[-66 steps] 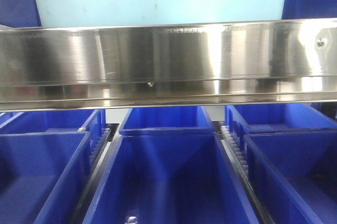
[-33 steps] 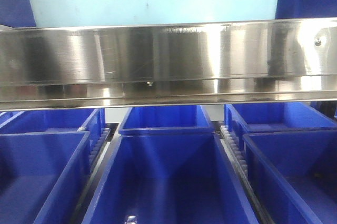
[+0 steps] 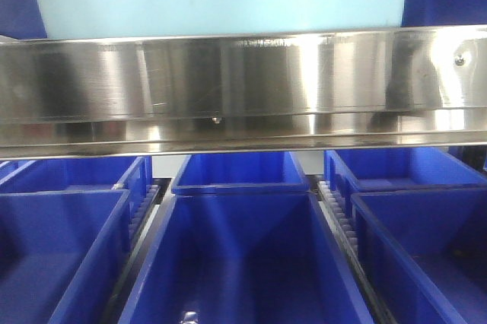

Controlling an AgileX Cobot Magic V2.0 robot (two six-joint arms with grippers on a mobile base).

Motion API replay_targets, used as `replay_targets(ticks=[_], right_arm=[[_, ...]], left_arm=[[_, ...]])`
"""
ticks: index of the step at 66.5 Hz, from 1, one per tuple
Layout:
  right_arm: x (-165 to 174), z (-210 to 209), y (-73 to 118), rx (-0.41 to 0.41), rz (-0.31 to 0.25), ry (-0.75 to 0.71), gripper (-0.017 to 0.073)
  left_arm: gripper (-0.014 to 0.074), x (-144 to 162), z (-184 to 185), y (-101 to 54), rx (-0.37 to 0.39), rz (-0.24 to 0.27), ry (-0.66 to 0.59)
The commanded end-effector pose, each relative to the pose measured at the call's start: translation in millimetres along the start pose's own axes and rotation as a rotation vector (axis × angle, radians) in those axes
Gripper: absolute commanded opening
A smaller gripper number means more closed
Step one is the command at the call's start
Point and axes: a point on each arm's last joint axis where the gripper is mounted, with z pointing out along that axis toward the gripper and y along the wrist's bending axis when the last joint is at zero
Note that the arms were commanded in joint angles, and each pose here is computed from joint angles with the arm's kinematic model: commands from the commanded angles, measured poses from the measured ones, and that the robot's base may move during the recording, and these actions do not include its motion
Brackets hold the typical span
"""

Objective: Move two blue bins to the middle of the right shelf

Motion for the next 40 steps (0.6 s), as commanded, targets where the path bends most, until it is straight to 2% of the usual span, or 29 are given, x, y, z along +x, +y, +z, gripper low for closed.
replay_targets(ticks=[1, 14, 21, 29, 40], right_arm=[[-17, -39, 2.1, -0.001, -0.01, -0.198, -0.0154], [-34, -93, 7.5, -0.018, -0.019, -0.356, -0.0154], [-39, -109, 9.2, -0.023, -0.023, -0.394, -0.0154], [-42, -117, 10.1, -0.025, -0.024, -0.409, -0.0154], [-42, -118, 10.2, -0.025, -0.024, -0.411, -0.0154]], left_arm=[[-0.0111, -9, -44, -8.6, 0.061, 0.002, -0.185], [-0.0111, -17, -103, -16.6, 0.114, 0.008, -0.355], [-0.0111, -21, -125, -19.1, 0.126, 0.015, -0.415], [-0.0111, -24, -135, -20.3, 0.132, 0.018, -0.455], [-0.0111, -24, -134, -20.3, 0.131, 0.018, -0.449]])
